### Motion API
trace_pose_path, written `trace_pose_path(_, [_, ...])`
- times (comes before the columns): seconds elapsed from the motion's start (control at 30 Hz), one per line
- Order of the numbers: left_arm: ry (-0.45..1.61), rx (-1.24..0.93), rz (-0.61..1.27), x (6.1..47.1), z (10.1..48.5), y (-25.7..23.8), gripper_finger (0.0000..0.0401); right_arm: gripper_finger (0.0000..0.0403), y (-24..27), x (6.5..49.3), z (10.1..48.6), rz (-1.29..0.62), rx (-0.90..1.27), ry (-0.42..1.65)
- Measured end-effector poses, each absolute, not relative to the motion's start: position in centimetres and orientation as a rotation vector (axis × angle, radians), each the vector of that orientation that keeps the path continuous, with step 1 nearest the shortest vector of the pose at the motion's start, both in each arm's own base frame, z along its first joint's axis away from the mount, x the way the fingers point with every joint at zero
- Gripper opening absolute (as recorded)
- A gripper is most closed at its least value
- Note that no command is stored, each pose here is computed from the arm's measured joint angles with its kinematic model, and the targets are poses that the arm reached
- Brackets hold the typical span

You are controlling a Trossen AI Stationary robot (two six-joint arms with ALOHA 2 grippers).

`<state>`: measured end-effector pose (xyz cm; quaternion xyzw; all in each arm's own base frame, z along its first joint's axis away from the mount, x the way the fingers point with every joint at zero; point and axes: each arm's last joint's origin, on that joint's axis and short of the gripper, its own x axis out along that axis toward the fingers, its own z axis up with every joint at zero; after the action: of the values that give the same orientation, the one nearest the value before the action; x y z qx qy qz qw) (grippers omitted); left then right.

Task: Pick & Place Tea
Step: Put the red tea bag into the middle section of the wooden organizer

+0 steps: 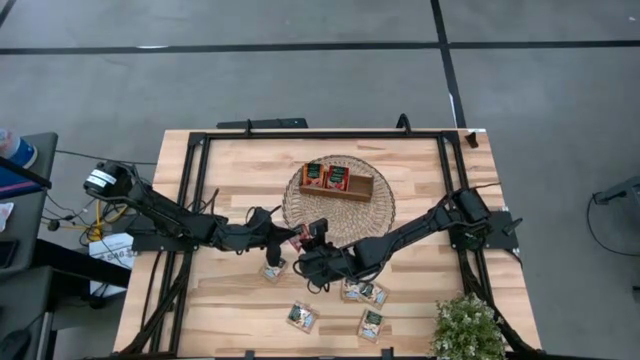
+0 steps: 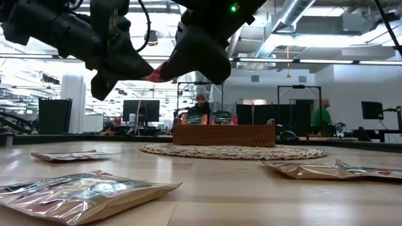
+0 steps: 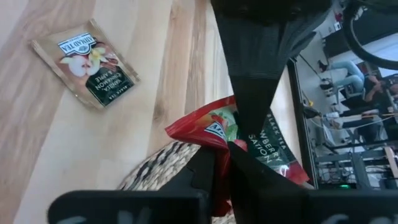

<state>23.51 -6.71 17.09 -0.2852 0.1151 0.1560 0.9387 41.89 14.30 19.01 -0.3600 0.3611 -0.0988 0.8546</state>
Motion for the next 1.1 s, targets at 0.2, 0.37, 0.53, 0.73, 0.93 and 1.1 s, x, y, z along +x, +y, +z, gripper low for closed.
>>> trace_pose_path(0.2, [0.219, -0.580, 0.342, 23.5, 17.1, -6.7, 0.0001, 0.0062, 14.4, 41.9, 18.9, -0.172, -0.686, 0.760])
trace_pose_path(0.37, [0.231, -0.522, 0.415, 23.3, 16.8, -6.4, 0.0000, 0.0122, 14.9, 41.4, 18.6, -0.146, -0.690, 0.791])
trace_pose_path(0.53, [0.290, -0.481, 0.481, 23.0, 16.1, -5.9, 0.0000, 0.0199, 14.7, 41.1, 18.3, -0.163, -0.685, 0.833])
trace_pose_path(0.73, [0.307, -0.479, 0.411, 23.2, 16.2, -6.0, 0.0000, 0.0235, 13.5, 41.3, 18.5, -0.328, -0.711, 0.828])
trace_pose_path(0.93, [0.337, -0.446, 0.349, 23.2, 16.2, -6.4, 0.0000, 0.0202, 11.3, 42.1, 18.4, -0.300, -0.623, 0.843])
trace_pose_path(1.1, [0.364, -0.397, 0.283, 23.0, 16.2, -7.0, 0.0000, 0.0161, 9.9, 42.6, 18.3, -0.239, -0.547, 0.860])
